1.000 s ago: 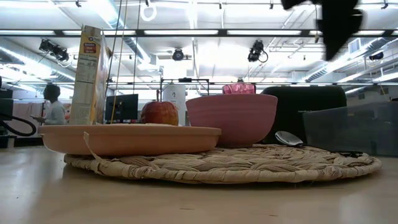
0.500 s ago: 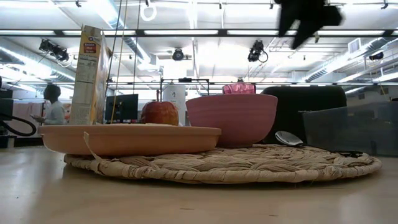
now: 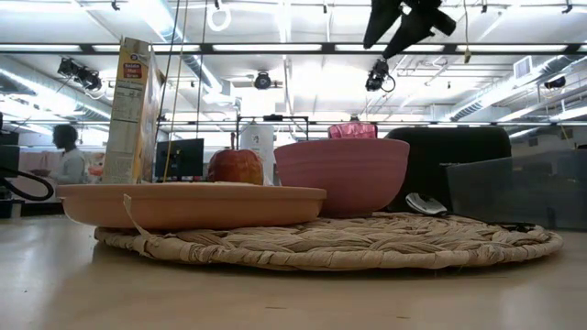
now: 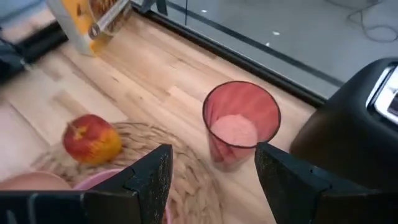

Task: Arrange a breakfast setting
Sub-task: Return to Home Position

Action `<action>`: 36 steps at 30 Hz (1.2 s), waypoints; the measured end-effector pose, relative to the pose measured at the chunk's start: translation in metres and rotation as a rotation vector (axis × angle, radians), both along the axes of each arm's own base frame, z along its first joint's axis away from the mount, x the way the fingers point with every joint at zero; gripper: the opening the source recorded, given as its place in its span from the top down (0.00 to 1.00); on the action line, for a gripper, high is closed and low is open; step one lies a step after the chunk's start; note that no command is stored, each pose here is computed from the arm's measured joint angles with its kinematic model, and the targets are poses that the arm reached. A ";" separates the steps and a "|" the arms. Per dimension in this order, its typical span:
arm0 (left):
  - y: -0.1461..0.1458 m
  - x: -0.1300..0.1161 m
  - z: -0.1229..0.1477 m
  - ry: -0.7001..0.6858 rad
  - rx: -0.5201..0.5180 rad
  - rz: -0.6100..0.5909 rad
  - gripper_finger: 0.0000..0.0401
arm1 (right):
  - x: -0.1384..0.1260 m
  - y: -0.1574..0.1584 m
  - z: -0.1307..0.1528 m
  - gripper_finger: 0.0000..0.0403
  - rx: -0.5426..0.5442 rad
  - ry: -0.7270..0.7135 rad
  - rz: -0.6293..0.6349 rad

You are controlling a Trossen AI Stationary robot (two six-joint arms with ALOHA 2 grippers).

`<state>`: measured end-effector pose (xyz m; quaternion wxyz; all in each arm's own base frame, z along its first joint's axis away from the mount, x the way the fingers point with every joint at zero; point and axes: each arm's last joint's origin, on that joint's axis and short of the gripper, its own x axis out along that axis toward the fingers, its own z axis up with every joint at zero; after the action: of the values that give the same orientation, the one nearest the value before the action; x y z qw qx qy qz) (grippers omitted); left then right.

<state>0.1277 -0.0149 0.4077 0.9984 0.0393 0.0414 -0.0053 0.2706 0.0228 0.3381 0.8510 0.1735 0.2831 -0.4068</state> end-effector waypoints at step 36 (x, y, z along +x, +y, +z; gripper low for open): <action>-0.001 -0.013 -0.007 0.078 -0.153 -0.043 0.93 | -0.022 0.003 -0.092 0.42 0.277 0.623 0.805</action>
<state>0.1144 -0.0160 0.4010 0.9957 -0.0363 0.0788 -0.0314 0.2482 0.0256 0.2456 0.7844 0.0326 0.6181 -0.0389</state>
